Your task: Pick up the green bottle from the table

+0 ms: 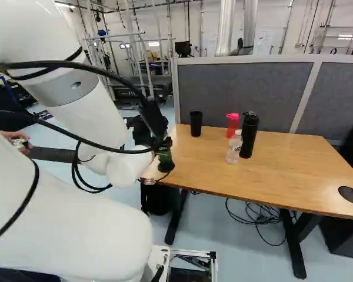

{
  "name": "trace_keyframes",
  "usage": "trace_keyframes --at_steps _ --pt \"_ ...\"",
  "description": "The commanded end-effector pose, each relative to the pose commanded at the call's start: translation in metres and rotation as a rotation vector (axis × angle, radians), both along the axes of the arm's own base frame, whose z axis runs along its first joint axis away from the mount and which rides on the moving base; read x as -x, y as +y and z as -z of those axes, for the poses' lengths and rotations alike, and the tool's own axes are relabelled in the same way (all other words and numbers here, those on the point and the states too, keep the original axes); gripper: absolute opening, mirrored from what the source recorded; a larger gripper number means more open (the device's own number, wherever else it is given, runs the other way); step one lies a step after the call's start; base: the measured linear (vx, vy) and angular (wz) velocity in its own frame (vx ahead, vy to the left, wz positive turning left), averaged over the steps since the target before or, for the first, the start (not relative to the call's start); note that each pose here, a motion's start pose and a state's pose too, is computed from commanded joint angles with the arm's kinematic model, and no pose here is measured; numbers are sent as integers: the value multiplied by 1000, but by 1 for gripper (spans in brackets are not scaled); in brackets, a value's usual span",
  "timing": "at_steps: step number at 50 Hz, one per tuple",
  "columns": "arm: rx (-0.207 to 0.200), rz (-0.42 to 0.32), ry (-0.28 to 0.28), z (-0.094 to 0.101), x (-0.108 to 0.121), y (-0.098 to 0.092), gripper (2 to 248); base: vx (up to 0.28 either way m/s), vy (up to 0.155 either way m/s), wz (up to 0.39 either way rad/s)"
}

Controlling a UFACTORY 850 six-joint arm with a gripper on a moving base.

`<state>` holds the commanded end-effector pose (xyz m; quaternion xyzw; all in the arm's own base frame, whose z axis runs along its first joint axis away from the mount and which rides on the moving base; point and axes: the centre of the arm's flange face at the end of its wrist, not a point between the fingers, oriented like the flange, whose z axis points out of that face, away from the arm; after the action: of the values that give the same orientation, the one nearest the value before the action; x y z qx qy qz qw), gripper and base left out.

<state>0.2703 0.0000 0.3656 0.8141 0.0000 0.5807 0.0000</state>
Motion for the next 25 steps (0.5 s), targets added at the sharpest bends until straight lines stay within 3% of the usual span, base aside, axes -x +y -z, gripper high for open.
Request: trace_keyframes --at_steps 25 --pt "0 0 0 0 0 0 119 0 0 0"
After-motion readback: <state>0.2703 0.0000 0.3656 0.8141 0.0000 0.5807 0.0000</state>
